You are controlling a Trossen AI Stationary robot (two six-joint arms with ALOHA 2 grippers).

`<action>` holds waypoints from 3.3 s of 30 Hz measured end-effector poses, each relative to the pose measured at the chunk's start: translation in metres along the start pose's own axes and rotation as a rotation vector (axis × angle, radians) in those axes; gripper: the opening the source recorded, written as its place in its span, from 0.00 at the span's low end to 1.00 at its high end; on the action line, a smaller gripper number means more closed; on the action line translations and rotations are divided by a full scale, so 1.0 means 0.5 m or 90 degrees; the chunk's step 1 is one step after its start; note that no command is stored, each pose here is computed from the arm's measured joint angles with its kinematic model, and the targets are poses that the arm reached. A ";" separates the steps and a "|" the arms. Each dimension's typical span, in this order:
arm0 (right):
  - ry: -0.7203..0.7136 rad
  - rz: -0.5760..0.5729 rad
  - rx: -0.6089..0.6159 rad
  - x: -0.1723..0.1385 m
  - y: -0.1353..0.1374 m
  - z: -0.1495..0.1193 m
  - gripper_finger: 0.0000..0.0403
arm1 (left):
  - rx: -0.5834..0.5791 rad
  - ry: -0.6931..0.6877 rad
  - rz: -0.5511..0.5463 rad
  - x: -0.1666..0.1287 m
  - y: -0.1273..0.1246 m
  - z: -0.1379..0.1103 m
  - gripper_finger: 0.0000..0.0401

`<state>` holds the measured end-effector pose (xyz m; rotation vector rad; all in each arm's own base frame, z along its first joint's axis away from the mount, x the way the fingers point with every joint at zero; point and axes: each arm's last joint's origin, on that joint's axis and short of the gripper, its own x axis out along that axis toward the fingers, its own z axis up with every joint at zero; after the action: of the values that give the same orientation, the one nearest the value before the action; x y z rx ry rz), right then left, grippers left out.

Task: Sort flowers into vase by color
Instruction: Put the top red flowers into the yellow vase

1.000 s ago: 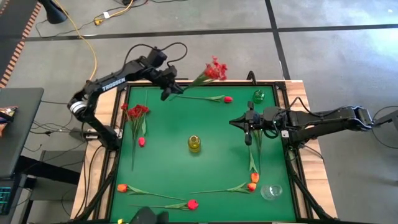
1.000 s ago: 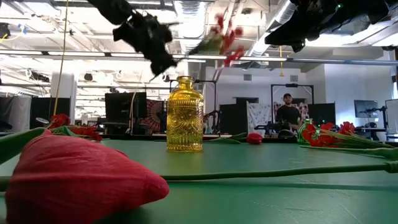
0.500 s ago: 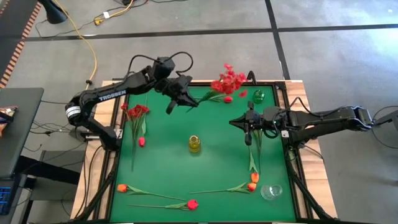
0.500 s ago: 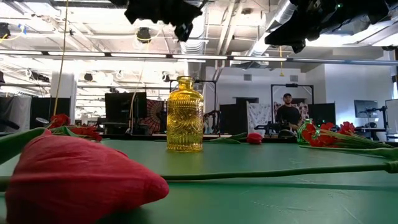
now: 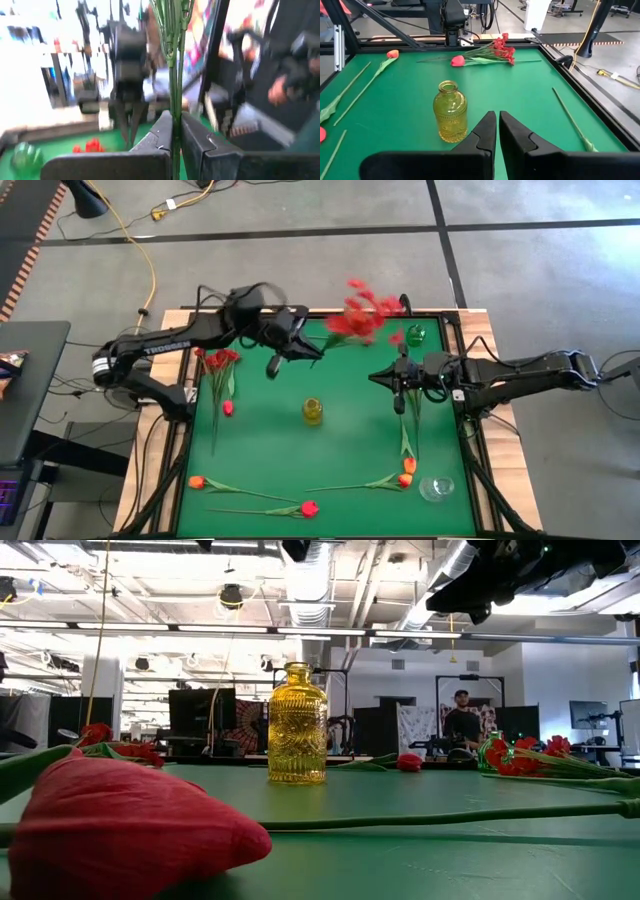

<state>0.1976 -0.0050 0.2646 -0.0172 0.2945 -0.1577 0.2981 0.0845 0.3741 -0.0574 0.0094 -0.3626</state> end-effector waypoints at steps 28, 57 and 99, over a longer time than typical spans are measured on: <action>-0.061 -0.030 -0.021 0.001 -0.018 0.019 0.12 | 0.002 -0.090 0.198 -0.033 -0.132 -0.261 0.00; -0.056 0.007 -0.023 0.001 -0.014 0.017 0.12 | 0.009 -0.039 0.199 0.022 -0.126 -0.353 0.00; -0.055 0.005 -0.023 0.002 -0.015 0.017 0.12 | -0.099 -0.048 0.164 0.017 -0.123 -0.459 0.07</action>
<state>0.1996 -0.0126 0.2727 -0.0580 0.2110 -0.1435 0.2797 0.0114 0.1487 -0.2214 -0.0287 -0.1010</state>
